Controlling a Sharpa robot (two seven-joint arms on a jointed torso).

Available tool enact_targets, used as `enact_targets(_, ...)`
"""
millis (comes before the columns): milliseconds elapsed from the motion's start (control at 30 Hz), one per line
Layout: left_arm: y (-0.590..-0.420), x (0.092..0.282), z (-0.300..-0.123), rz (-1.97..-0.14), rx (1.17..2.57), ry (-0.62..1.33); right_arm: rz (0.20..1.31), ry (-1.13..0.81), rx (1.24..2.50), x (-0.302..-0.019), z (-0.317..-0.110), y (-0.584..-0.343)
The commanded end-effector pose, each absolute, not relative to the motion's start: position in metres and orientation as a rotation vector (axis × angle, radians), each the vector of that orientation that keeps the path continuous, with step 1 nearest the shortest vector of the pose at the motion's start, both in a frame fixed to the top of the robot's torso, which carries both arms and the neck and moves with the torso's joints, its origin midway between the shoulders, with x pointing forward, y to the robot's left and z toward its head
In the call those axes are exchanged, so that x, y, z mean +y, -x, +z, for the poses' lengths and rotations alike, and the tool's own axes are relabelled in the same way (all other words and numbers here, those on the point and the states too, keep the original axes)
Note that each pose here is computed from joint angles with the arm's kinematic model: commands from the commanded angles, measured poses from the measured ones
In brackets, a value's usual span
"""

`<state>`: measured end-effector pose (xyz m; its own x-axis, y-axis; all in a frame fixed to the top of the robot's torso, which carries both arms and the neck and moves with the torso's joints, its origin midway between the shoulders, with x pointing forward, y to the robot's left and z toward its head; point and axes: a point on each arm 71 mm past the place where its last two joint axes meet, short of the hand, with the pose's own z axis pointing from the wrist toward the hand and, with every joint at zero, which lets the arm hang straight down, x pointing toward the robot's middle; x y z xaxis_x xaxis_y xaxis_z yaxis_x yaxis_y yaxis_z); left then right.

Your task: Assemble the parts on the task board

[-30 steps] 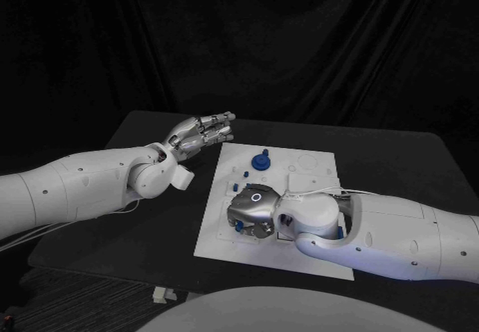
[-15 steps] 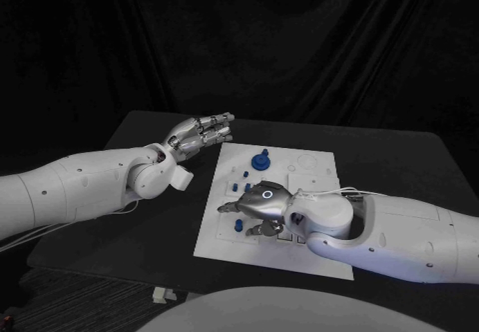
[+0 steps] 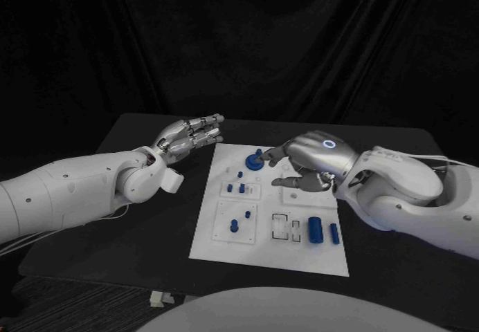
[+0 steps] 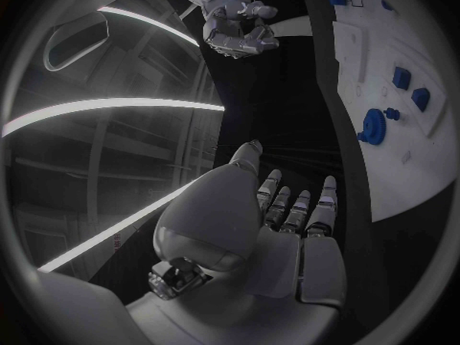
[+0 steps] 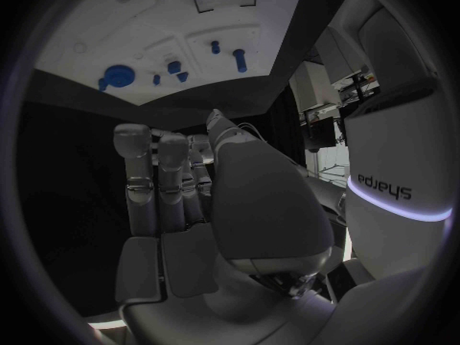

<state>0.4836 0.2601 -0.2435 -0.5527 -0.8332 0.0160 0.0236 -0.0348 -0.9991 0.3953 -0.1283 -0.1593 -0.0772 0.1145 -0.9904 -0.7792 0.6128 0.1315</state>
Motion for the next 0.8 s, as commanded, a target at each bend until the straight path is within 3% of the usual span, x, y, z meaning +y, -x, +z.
enact_targets(33,-0.483,0.260,-0.243,-1.677,1.574,0.872,0.830,0.404,1.517,-0.149,-0.152,-0.403)
enact_targets(333,-0.481,0.259,-0.244,-1.682,1.574,0.875,0.493,0.235,1.993,-0.212,-0.189,-0.423)
enact_targets(600,-0.479,0.258,-0.247,-1.685,1.580,0.880,0.288,0.185,2.212,-0.230,-0.221,-0.418)
enact_targets(800,-0.478,0.258,-0.248,-1.688,1.583,0.882,0.243,0.189,2.261,-0.230,-0.230,-0.414)
